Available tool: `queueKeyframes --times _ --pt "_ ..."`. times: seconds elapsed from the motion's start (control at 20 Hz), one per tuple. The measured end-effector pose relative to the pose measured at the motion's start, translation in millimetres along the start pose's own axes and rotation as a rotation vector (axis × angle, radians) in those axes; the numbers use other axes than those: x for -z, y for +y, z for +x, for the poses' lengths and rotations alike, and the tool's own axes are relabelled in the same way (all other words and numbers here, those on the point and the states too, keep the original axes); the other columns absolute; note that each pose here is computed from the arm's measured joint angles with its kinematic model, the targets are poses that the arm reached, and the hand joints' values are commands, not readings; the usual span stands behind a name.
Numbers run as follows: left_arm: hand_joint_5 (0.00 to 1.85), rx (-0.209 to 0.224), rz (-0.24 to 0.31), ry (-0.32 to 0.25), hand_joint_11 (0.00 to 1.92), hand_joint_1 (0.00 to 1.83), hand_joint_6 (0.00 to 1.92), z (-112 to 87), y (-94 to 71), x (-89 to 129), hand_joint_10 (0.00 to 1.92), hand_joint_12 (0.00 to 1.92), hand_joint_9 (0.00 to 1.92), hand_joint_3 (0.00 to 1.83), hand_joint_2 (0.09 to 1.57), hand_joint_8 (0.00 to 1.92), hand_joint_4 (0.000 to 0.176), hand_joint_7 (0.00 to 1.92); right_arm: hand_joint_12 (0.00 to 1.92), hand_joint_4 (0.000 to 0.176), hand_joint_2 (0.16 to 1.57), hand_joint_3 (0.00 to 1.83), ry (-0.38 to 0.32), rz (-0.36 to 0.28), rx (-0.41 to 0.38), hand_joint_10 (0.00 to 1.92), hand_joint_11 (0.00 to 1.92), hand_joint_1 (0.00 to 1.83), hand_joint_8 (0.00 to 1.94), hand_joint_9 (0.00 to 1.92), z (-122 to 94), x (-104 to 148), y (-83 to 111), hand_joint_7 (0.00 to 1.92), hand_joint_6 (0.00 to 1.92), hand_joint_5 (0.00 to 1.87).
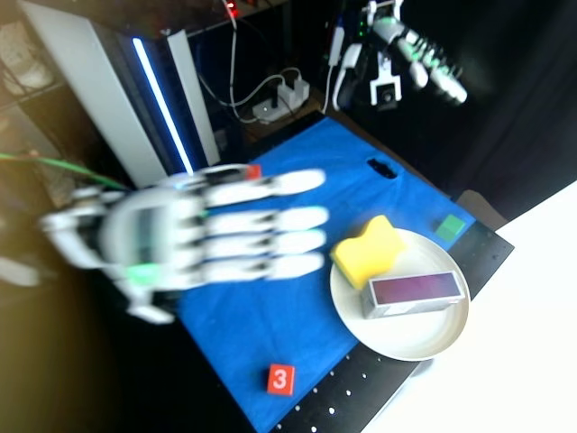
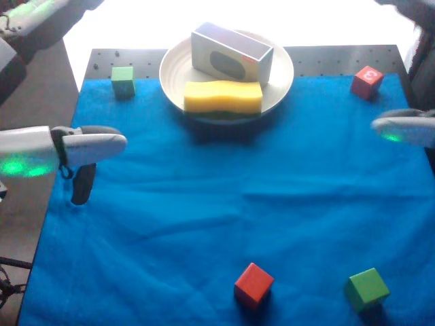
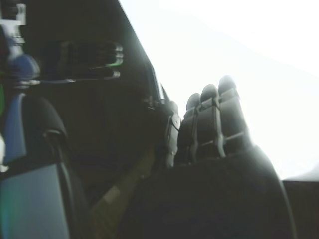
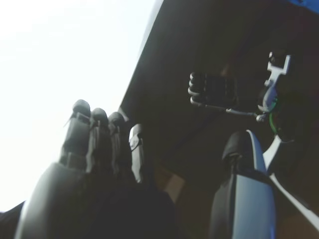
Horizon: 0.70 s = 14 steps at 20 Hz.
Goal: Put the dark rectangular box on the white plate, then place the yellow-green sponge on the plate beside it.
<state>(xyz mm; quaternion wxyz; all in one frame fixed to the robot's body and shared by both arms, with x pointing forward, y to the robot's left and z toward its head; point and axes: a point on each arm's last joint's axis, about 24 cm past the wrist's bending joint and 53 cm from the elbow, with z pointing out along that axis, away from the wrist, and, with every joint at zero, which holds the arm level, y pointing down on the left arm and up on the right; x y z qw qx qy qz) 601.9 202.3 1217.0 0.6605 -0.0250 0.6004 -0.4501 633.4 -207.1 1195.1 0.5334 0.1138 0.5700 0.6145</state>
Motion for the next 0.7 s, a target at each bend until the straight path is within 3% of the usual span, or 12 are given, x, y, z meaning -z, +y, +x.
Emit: queueKeyframes --times 0.05,0.1,0.15,0.2,0.3,0.35,0.4,0.5,0.6,0.7 --pt "0.02 -0.003 -0.001 0.005 0.03 0.59 0.0 0.1 -1.1 4 0.0 0.02 0.0 0.0 0.88 0.0 0.1 0.0 0.01 0.104 0.87 0.01 -0.011 -0.001 0.024 0.02 0.03 0.86 0.0 0.05 -4 6 4.9 0.09 0.0 0.11" --pt "0.03 -0.01 -0.008 0.005 0.03 0.61 0.01 -3.0 -1.5 11 0.0 0.02 0.0 0.01 0.9 0.0 0.108 0.0 0.0 0.134 0.85 0.0 -0.034 -0.016 0.054 0.02 0.0 0.83 0.0 0.08 -14 17 18.4 0.1 0.0 0.11" --pt "0.04 -0.01 -0.009 0.002 0.03 0.6 0.01 -4.2 -1.5 12 0.0 0.02 0.0 0.01 0.91 0.0 0.126 0.0 0.01 0.136 0.83 0.0 -0.037 -0.022 0.056 0.03 0.02 0.81 0.01 0.1 -15 18 21.7 0.11 0.0 0.11" --pt "0.04 -0.018 -0.013 -0.009 0.05 0.59 0.01 -9.0 -0.1 15 0.0 0.03 0.01 0.01 0.92 0.0 0.13 0.01 0.01 0.129 0.81 0.0 -0.037 -0.035 0.061 0.02 0.01 0.79 0.0 0.1 -17 23 27.9 0.11 0.01 0.12" --pt "0.05 -0.009 -0.036 -0.037 0.06 0.54 0.01 -15.3 4.6 19 0.0 0.04 0.01 0.02 0.96 0.0 0.142 0.01 0.01 0.14 0.77 0.0 -0.033 -0.047 0.058 0.01 0.02 0.79 0.0 0.08 -15 27 34.0 0.1 0.01 0.14" --pt "0.06 -0.006 -0.038 -0.043 0.06 0.52 0.01 -16.6 4.9 20 0.0 0.04 0.01 0.02 0.96 0.0 0.155 0.02 0.0 0.14 0.77 0.0 -0.034 -0.05 0.054 0.01 0.0 0.78 0.0 0.07 -15 27 34.8 0.09 0.0 0.12" --pt "0.06 -0.002 -0.034 -0.046 0.07 0.52 0.01 -17.4 4.2 20 0.01 0.05 0.02 0.01 0.96 0.01 0.163 0.03 0.01 0.124 0.77 0.0 -0.033 -0.048 0.054 0.01 0.01 0.77 0.01 0.07 -14 28 34.4 0.11 0.0 0.13" --pt "0.05 -0.002 -0.019 -0.057 0.07 0.49 0.0 -20.0 0.7 20 0.01 0.06 0.02 0.01 0.98 0.0 0.152 0.03 0.02 0.126 0.76 0.0 -0.041 -0.035 0.054 0.01 0.03 0.77 0.01 0.08 -16 30 31.1 0.13 0.0 0.13" --pt "0.02 0.001 -0.016 -0.066 0.05 0.45 0.0 -22.2 -0.1 20 0.0 0.06 0.01 0.01 0.99 0.0 0.17 0.02 0.02 0.114 0.77 0.0 -0.051 -0.022 0.055 0.01 0.02 0.76 0.01 0.08 -19 33 27.9 0.12 0.0 0.12" --pt "0.04 0.002 -0.017 -0.068 0.04 0.46 0.01 -22.6 0.3 20 0.01 0.06 0.02 0.0 0.97 0.0 0.169 0.03 0.02 0.121 0.79 0.0 -0.056 -0.013 0.054 0.01 0.03 0.74 0.0 0.09 -20 34 25.4 0.11 0.0 0.13"
